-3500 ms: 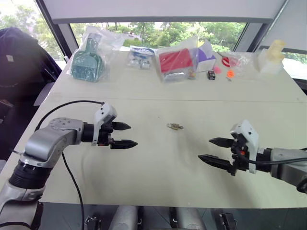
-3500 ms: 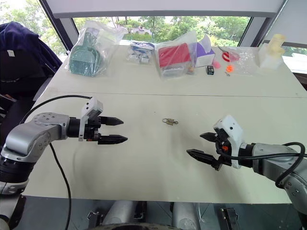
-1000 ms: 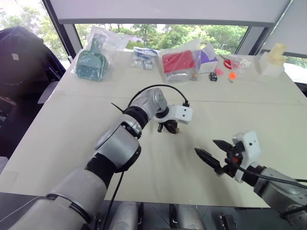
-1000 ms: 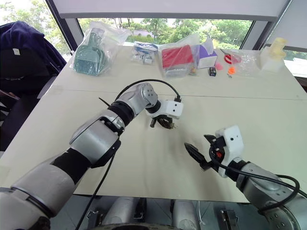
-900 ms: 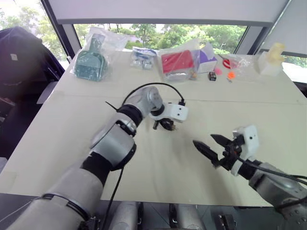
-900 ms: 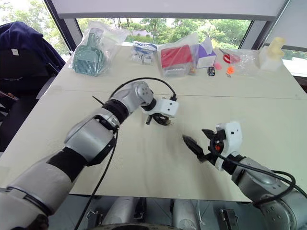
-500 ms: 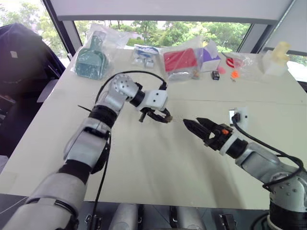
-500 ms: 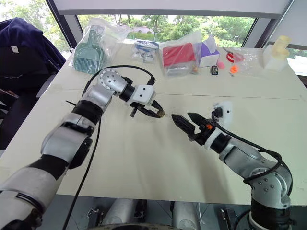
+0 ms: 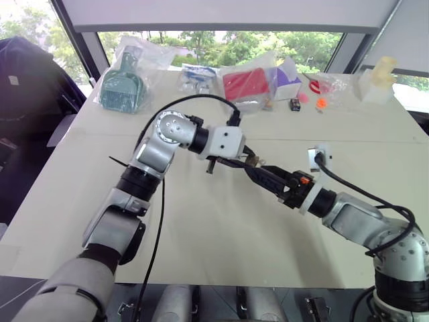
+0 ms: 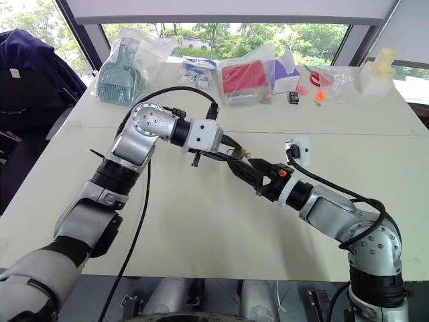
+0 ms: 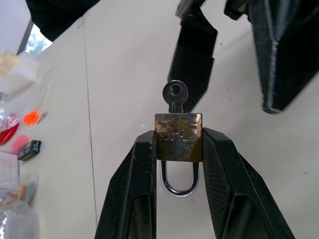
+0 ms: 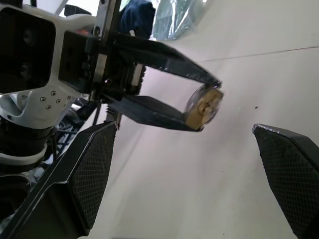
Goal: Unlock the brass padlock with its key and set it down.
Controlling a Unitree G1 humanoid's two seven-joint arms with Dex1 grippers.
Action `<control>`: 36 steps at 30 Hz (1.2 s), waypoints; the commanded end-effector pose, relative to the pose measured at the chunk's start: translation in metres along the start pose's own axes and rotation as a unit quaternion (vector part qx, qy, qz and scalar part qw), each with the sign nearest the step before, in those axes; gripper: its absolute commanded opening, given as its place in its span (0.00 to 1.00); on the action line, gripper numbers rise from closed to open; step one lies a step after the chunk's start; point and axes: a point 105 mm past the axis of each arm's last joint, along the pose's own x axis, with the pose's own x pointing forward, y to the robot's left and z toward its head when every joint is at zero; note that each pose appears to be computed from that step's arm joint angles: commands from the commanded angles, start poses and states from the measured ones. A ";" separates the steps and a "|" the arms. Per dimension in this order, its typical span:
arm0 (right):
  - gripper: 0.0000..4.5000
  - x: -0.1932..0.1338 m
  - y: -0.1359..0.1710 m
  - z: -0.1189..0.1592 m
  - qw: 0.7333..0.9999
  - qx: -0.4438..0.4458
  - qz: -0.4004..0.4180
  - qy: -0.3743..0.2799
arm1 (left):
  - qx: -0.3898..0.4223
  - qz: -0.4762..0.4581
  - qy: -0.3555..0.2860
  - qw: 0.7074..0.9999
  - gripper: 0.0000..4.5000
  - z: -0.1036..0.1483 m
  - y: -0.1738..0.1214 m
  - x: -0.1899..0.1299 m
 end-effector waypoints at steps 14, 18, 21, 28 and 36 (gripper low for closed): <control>0.00 -0.001 0.011 0.015 0.997 0.049 0.023 -0.063 | 0.034 0.005 -0.009 0.999 0.15 0.011 0.001 -0.005; 0.00 -0.001 0.011 0.012 0.997 0.037 0.022 -0.058 | 0.031 0.005 -0.004 1.000 0.15 0.008 0.000 -0.004; 0.30 -0.001 0.014 0.009 0.998 0.026 0.026 -0.050 | 0.029 0.006 -0.003 1.000 0.15 0.007 -0.001 -0.004; 0.62 -0.005 -0.002 0.017 0.996 0.034 -0.013 -0.076 | 0.027 0.010 0.003 1.000 0.15 0.005 -0.001 -0.008; 0.44 -0.004 -0.001 0.017 0.996 0.040 -0.008 -0.074 | 0.027 0.013 0.002 1.000 0.15 0.006 0.000 -0.010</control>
